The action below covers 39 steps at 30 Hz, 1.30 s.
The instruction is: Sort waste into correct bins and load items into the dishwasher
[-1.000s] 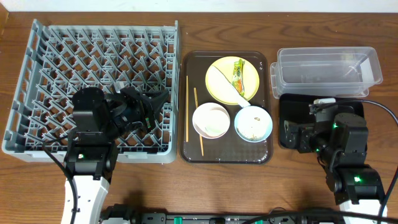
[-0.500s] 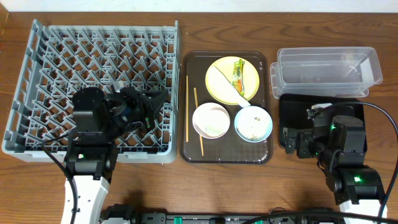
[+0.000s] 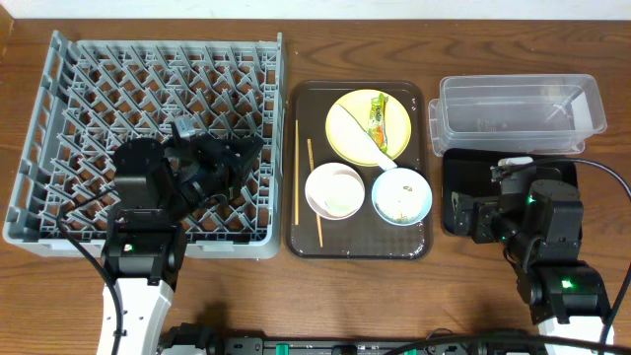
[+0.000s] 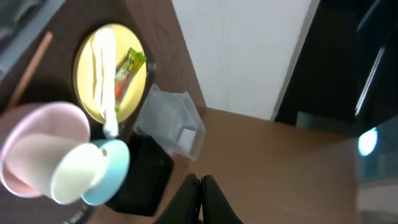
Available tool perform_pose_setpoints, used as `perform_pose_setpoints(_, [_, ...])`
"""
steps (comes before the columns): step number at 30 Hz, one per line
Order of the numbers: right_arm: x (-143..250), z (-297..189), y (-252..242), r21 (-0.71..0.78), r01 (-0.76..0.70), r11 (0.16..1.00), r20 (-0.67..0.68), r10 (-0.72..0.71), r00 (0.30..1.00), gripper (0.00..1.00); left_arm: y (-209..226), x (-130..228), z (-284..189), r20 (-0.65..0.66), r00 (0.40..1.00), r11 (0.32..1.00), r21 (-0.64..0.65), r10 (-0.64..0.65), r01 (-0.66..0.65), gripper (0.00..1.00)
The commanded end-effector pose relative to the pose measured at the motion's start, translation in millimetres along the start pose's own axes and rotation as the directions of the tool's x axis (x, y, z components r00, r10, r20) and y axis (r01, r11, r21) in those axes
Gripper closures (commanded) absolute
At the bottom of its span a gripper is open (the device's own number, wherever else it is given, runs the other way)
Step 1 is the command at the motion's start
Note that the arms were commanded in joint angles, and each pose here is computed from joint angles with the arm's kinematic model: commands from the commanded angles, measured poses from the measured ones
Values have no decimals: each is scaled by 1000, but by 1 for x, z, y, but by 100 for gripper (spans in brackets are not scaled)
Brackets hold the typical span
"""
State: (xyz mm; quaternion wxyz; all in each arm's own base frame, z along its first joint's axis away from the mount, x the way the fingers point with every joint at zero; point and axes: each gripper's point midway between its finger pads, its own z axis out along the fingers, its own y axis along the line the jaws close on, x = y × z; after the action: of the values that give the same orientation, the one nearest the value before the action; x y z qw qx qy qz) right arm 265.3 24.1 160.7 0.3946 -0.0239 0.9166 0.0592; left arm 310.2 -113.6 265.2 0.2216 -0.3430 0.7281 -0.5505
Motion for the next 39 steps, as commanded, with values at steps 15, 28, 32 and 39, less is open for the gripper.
perform_pose_setpoints(15, [-24,-5,1,-12,-11,1000,81,12,997,1,-21,-6,-3,41,969,968,52,244,-246,93])
perform_pose_setpoints(28, [-29,-6,3,-20,-10,1000,103,12,995,1,-21,-9,-3,55,980,980,48,190,-193,93])
perform_pose_setpoints(32, [-29,-6,3,-20,-10,1000,103,12,995,1,-21,-9,-3,55,983,983,48,176,-179,93])
perform_pose_setpoints(39, [-29,-6,2,-19,-10,1000,102,12,995,1,-21,-9,-3,62,951,952,43,302,-304,93])
